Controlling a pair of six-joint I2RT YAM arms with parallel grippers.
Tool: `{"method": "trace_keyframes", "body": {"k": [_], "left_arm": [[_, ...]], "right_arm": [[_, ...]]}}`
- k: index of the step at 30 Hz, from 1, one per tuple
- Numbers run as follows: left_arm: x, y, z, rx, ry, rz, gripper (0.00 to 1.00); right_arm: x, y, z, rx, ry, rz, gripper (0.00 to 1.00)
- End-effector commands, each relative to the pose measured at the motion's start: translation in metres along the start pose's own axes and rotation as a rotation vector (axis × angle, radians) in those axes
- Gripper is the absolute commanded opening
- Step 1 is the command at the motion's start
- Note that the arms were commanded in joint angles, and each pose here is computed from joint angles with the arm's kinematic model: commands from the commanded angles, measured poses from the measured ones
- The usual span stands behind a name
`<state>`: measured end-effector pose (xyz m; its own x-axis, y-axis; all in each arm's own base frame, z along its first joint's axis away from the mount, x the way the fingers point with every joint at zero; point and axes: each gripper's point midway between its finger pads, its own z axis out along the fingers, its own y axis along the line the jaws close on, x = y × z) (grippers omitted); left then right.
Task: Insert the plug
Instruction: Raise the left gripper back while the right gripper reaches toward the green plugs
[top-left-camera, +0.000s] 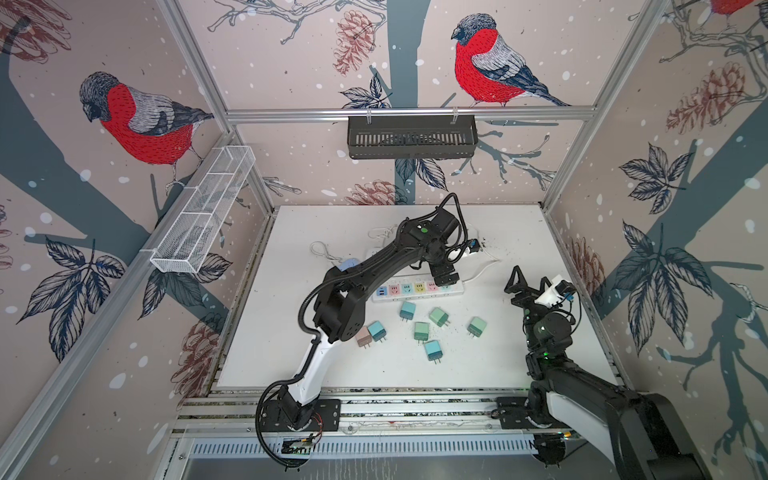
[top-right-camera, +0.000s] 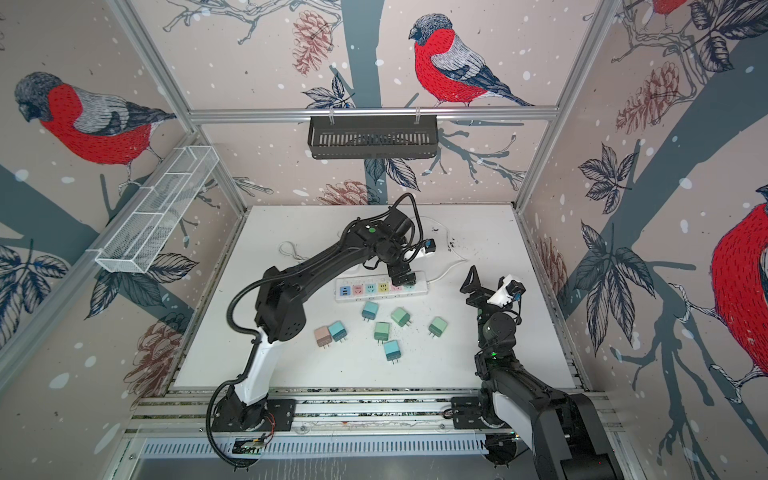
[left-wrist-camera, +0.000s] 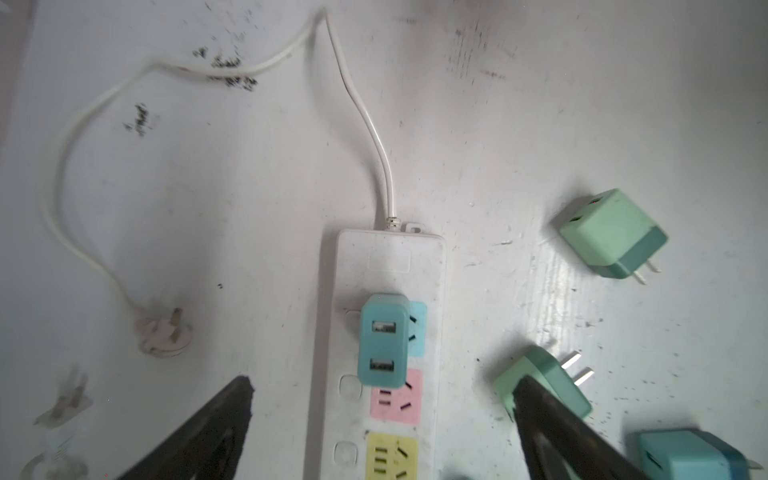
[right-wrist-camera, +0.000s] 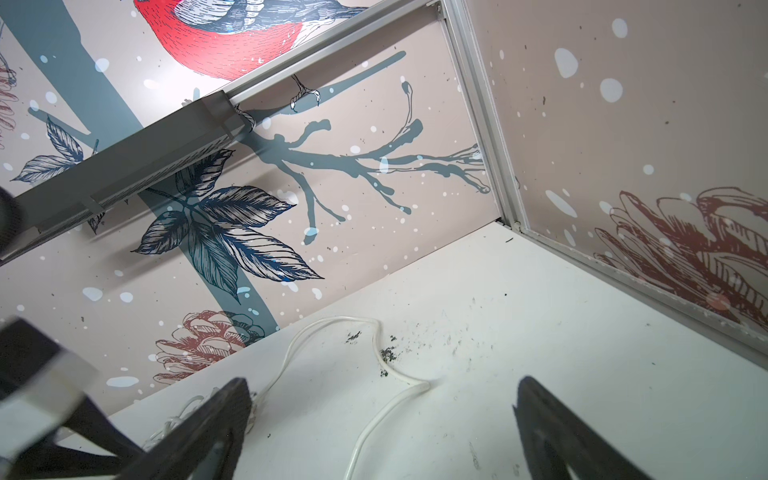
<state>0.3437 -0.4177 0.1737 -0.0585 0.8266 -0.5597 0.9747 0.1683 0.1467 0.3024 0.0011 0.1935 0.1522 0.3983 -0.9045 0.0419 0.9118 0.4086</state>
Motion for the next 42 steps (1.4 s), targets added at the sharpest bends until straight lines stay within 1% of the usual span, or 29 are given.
{"method": "trace_keyframes", "body": {"k": [1,2,5,8,9,10,12,13,14,16,18,22,25,28,31,32,36,42], "left_arm": [[-0.030,-0.005,-0.044,-0.133,-0.151,0.000,0.98],[-0.030,-0.010,-0.056,-0.166,-0.185,-0.009,0.98],[-0.030,-0.028,-0.109,-0.236,-0.371,-0.071,0.98],[-0.014,-0.046,-0.168,-0.324,-0.623,-0.144,0.98],[-0.003,-0.049,-0.189,-0.378,-0.738,-0.200,0.98],[0.012,-0.048,-0.220,-0.450,-0.863,-0.301,0.98],[0.055,-0.045,-0.251,-0.581,-1.008,-0.473,0.98],[0.076,-0.045,-0.262,-0.635,-1.038,-0.522,0.98],[0.096,-0.044,-0.266,-0.683,-1.041,-0.576,0.98],[0.144,-0.035,-0.276,-0.815,-1.021,-0.747,0.98],[0.174,-0.035,-0.273,-0.856,-0.984,-0.817,0.98],[0.212,-0.042,-0.252,-0.892,-0.916,-0.856,0.98],[0.241,-0.042,-0.233,-0.961,-0.827,-0.884,0.98],[0.264,-0.039,-0.218,-1.034,-0.732,-0.900,0.98],[0.273,-0.036,-0.207,-1.066,-0.651,-0.901,0.98],[0.270,-0.036,-0.203,-1.048,-0.641,-0.902,0.98],[0.261,-0.035,-0.190,-0.994,-0.613,-0.866,0.98],[0.260,-0.034,-0.186,-0.988,-0.596,-0.864,0.98]], "right_arm": [[0.001,0.000,-0.004,-0.013,-0.009,0.001,1.00],[0.001,0.001,-0.004,-0.018,-0.008,-0.001,1.00],[0.002,0.006,-0.003,-0.040,0.002,-0.009,1.00],[0.009,0.023,0.000,-0.123,0.045,-0.048,0.99],[0.012,0.036,0.002,-0.175,0.069,-0.071,0.98],[0.017,0.051,0.004,-0.230,0.103,-0.096,0.96],[0.027,0.075,0.006,-0.294,0.172,-0.114,0.92],[0.032,0.090,0.004,-0.343,0.194,-0.123,0.91],[0.035,0.103,0.000,-0.391,0.205,-0.137,0.91],[0.044,0.128,-0.008,-0.466,0.242,-0.158,0.90],[0.055,0.148,-0.017,-0.529,0.278,-0.181,0.89],[0.086,0.174,-0.035,-0.604,0.366,-0.261,0.87],[0.106,0.184,-0.052,-0.648,0.446,-0.271,0.85],[0.119,0.189,-0.073,-0.687,0.489,-0.265,0.84],[0.132,0.190,-0.089,-0.708,0.542,-0.268,0.84],[0.136,0.190,-0.094,-0.716,0.555,-0.270,0.84],[0.156,0.181,-0.103,-0.705,0.625,-0.280,0.82],[0.183,0.176,-0.109,-0.700,0.740,-0.342,0.78]]}}
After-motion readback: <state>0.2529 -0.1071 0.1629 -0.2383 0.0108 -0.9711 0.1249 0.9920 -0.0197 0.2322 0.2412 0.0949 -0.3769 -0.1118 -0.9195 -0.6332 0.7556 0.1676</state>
